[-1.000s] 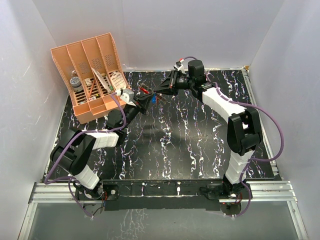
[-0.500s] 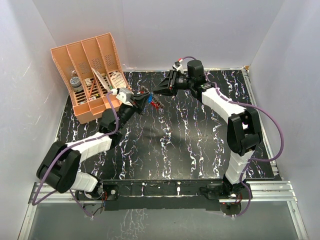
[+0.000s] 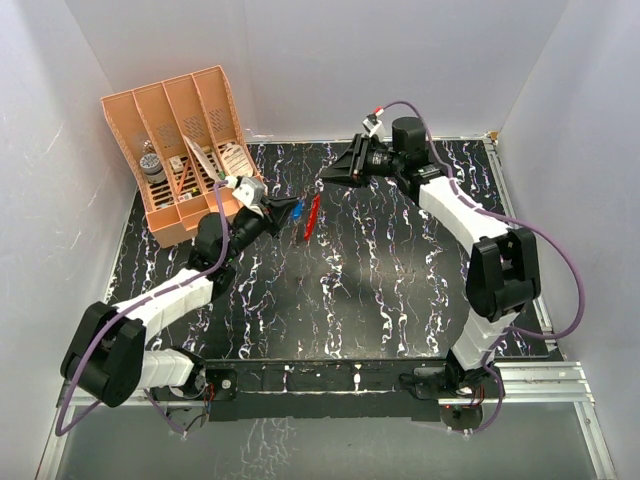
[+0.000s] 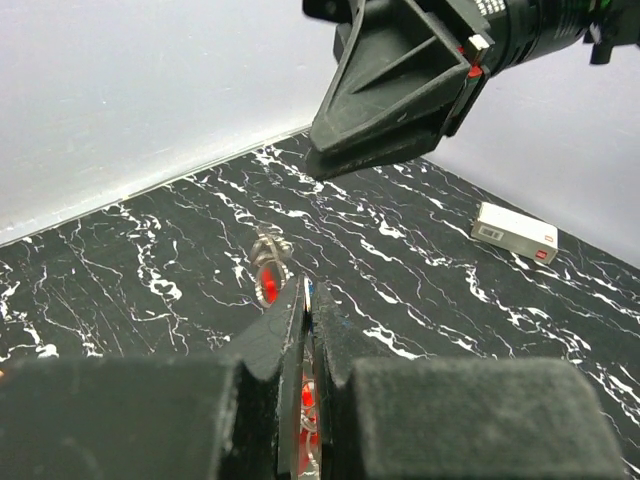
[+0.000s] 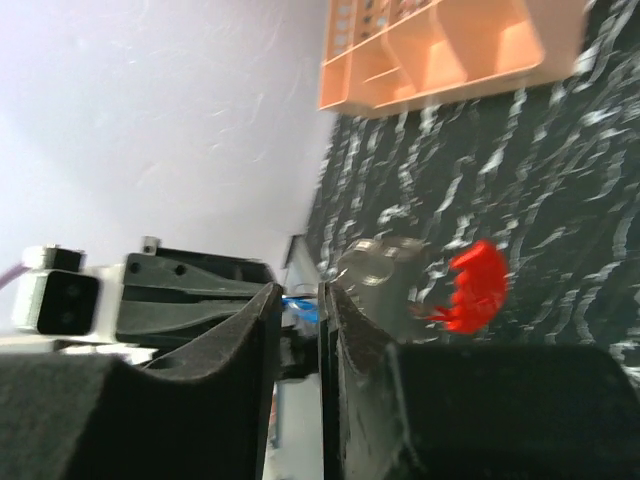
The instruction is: Put the keys on the keyring
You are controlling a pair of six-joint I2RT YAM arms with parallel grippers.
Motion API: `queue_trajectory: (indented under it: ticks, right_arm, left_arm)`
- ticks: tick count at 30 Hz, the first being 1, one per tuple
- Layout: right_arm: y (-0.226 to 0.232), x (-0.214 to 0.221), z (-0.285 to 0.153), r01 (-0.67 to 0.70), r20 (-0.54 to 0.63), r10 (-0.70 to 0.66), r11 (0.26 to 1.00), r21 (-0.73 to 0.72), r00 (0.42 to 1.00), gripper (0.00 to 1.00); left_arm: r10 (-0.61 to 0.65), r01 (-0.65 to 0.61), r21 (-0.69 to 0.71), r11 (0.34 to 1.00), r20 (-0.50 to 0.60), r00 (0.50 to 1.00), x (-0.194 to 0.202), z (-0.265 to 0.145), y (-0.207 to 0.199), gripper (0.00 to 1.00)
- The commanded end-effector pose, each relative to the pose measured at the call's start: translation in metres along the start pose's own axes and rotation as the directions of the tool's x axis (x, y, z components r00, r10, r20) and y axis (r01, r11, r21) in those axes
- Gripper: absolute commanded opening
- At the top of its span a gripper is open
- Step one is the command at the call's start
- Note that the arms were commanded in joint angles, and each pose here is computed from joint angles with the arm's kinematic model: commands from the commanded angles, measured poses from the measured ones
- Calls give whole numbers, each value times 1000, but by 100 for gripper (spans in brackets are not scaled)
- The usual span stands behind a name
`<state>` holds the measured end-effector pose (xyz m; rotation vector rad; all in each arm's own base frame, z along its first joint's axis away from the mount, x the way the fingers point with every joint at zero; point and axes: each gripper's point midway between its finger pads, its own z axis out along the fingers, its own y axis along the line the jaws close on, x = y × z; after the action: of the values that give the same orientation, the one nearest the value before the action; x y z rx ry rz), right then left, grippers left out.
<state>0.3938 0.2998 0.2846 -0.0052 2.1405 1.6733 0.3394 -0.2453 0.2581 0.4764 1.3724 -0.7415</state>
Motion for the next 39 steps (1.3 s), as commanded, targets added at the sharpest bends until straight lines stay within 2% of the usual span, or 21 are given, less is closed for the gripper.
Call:
queue_trajectory:
  ticks: [1, 4, 6, 8, 11, 13, 18, 26, 33, 39]
  right_arm:
    - [11, -19, -23, 351, 88, -362, 928, 123, 928, 19]
    - [0, -18, -36, 489, 110, -520, 843, 224, 847, 18]
    - [0, -16, -43, 558, 128, -607, 780, 283, 784, 21]
    - [5, -8, -45, 629, 120, -684, 715, 305, 720, 28]
    - [16, 6, -44, 715, 101, -776, 617, 328, 623, 29]
    - [25, 15, -44, 751, 100, -808, 580, 316, 581, 29]
    - [43, 26, -41, 784, 99, -829, 554, 281, 550, 28]
    - [36, 30, -33, 835, 36, -868, 487, 254, 495, 27]
    - [43, 31, -31, 874, 69, -900, 435, 215, 430, 30]
    - [39, 39, -24, 912, 50, -924, 382, 149, 379, 29]
  left_arm:
    - [34, -39, 81, 996, 64, 997, -44, 0, -11, 0]
    - [23, -28, 88, 996, 55, 998, -55, 2, -10, 0]
    - [15, -18, 87, 996, 34, 999, -56, 3, -10, 0]
    - [6, -9, 85, 996, 27, 1000, -57, 4, -10, 0]
    - [-18, 17, 74, 997, 9, 1000, -57, 7, -8, 0]
    - [-31, 31, 79, 996, -1, 1000, -58, 10, -9, 0]
    - [-54, 58, 113, 992, -41, 998, -60, 14, -15, 0]
    - [-89, 109, 193, 975, -108, 990, -66, 19, -30, 0]
    - [-103, 127, 223, 966, -116, 988, -66, 17, -36, 0]
    - [-112, 136, 230, 964, -114, 987, -67, 18, -37, 0]
